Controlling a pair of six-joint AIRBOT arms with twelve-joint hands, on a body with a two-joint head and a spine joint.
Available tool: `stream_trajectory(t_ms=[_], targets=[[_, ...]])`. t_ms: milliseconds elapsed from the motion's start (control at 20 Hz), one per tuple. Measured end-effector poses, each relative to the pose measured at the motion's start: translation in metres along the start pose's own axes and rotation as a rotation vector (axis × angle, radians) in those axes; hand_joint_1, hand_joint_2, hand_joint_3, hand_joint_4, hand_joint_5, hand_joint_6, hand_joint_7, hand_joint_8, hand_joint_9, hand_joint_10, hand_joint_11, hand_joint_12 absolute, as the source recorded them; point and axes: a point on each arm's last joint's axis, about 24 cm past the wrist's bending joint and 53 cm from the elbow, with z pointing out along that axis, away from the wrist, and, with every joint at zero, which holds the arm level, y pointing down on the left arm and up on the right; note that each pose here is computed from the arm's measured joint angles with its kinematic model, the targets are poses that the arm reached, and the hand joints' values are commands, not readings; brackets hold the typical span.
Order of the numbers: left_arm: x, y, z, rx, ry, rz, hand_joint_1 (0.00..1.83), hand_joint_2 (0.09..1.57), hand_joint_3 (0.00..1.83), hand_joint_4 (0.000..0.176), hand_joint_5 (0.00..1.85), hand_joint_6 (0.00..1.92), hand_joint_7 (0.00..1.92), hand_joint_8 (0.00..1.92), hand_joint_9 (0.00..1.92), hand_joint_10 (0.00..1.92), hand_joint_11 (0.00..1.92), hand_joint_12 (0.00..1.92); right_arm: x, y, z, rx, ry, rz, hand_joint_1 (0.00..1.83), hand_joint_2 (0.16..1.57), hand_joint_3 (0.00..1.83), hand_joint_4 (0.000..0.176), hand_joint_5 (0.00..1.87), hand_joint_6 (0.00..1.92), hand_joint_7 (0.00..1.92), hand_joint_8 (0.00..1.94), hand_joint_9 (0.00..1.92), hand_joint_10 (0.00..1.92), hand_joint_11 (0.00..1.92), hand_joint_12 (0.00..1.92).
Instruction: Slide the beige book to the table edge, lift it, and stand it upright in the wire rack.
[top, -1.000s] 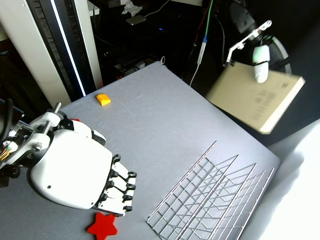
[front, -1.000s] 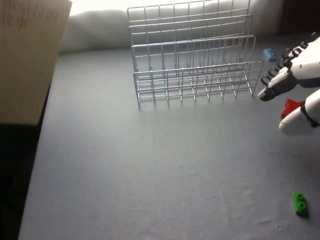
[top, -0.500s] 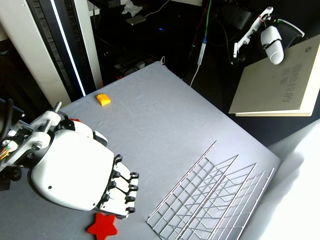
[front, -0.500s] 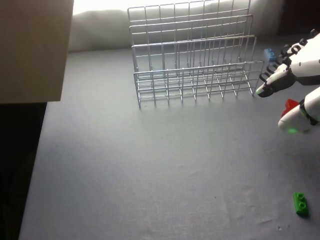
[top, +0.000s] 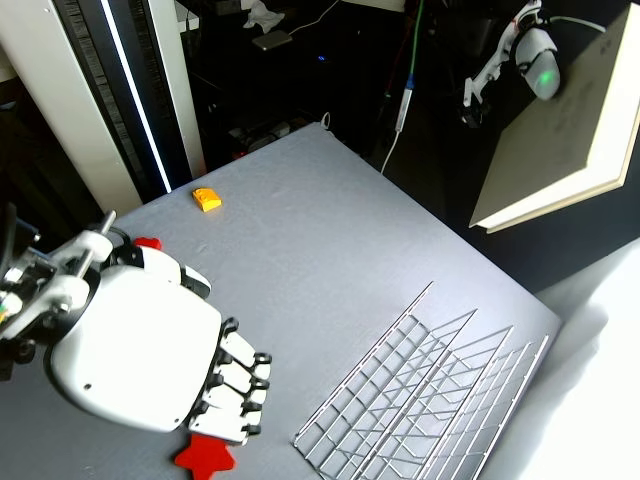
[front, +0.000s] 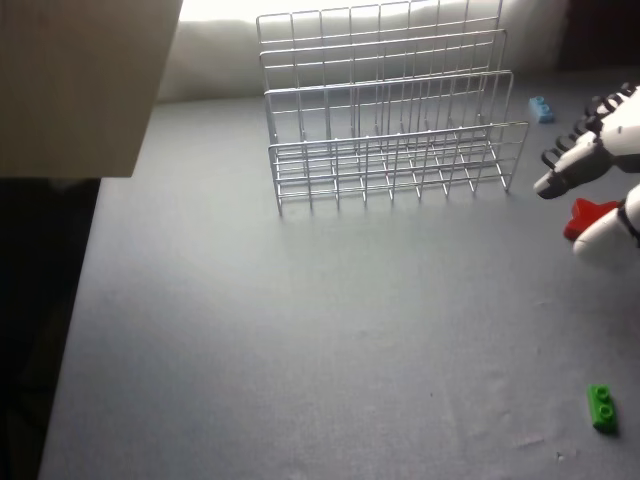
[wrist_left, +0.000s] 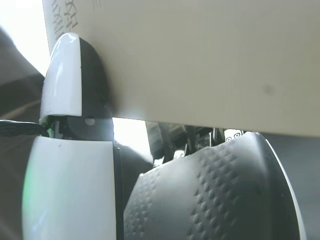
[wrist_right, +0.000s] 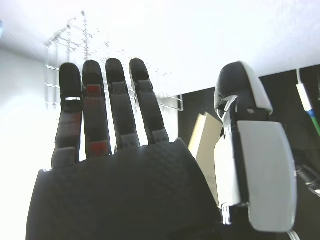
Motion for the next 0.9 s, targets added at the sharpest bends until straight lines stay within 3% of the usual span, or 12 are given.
stream_trajectory(t_ms=[200,350,450,600,800,900], targets=[[0.031,-0.004,0.003,0.055,0.134,-0.023,1.47,1.22,0.00,0.000,0.73,1.34,0.60,1.32,0.65,1.39,0.71,1.62,-0.006,-0.029,-0.001,0.053,-0.017,0.012,0.19,1.13,0.00,0.000,0.27,0.00,0.26,0.00,0.27,0.01,0.00,0.80],[0.040,-0.017,0.008,0.133,0.159,-0.065,1.47,1.23,0.00,0.000,0.70,1.37,0.56,1.36,0.64,1.42,0.71,1.62,-0.008,-0.051,-0.004,0.092,-0.021,0.023,0.16,1.14,0.00,0.000,0.25,0.00,0.24,0.00,0.25,0.00,0.00,0.78],[0.055,-0.024,0.010,0.157,0.223,-0.082,1.47,1.24,0.00,0.000,0.71,1.38,0.55,1.36,0.62,1.43,0.69,1.63,-0.008,-0.054,-0.005,0.097,-0.023,0.013,0.16,1.14,0.00,0.000,0.25,0.00,0.24,0.00,0.25,0.00,0.00,0.78],[0.080,-0.016,0.012,0.155,0.296,-0.110,1.47,1.23,0.00,0.000,0.69,1.38,0.56,1.37,0.63,1.42,0.72,1.61,-0.008,-0.053,-0.004,0.095,-0.022,0.012,0.18,1.14,0.00,0.000,0.26,0.00,0.25,0.00,0.26,0.00,0.00,0.80],[0.091,-0.006,0.014,0.161,0.305,-0.178,1.47,1.23,0.00,0.000,0.71,1.37,0.56,1.36,0.62,1.43,0.71,1.60,-0.008,-0.052,-0.004,0.094,-0.021,0.011,0.17,1.14,0.00,0.000,0.26,0.00,0.26,0.00,0.26,0.00,0.00,0.79],[0.100,0.007,0.013,0.145,0.311,-0.202,1.47,1.23,0.00,0.000,0.69,1.40,0.56,1.36,0.63,1.42,0.73,1.58,-0.008,-0.052,-0.004,0.095,-0.021,0.004,0.16,1.15,0.00,0.000,0.26,0.00,0.26,0.00,0.26,0.00,0.00,0.78]])
